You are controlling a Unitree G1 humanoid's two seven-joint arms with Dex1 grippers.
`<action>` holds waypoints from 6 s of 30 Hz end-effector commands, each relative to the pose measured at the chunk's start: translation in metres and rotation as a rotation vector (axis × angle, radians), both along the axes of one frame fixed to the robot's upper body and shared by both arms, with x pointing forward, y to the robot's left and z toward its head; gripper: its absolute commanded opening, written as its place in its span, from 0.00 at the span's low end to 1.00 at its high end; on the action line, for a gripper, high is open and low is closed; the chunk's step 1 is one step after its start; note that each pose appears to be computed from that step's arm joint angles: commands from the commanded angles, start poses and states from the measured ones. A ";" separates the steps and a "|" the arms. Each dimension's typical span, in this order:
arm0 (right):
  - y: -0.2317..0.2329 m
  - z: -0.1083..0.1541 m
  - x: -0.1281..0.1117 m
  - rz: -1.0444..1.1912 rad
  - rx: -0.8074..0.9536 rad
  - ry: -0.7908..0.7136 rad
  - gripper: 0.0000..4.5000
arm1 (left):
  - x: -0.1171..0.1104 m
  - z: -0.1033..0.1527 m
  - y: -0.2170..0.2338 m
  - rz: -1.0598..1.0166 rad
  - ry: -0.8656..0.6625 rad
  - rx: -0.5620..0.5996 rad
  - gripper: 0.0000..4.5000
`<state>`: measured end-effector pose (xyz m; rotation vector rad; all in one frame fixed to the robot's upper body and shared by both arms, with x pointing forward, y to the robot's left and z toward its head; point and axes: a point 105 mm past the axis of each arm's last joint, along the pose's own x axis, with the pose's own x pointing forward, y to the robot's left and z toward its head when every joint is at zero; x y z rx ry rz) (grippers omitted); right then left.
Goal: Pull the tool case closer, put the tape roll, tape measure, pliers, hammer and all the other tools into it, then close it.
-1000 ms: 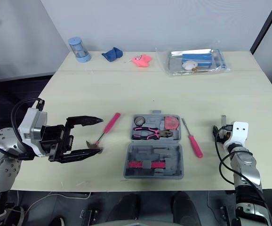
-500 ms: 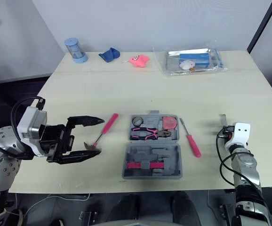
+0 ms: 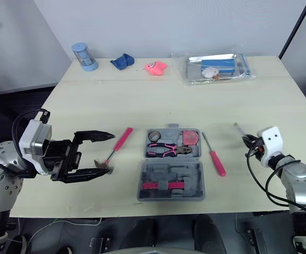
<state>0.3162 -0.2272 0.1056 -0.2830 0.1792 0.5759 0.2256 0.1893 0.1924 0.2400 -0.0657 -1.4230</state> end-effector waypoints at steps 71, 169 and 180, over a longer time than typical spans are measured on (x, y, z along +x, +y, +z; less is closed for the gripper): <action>0.224 -0.019 -0.023 0.709 -0.537 0.152 0.48 | -0.006 -0.029 0.034 -0.047 -0.008 0.252 1.00; 0.003 0.022 -0.092 0.133 0.231 -0.102 0.99 | 0.028 -0.103 0.104 1.017 0.164 -0.057 1.00; 0.052 0.046 -0.086 0.443 0.184 -0.153 0.99 | 0.051 -0.096 0.066 0.947 0.155 0.022 1.00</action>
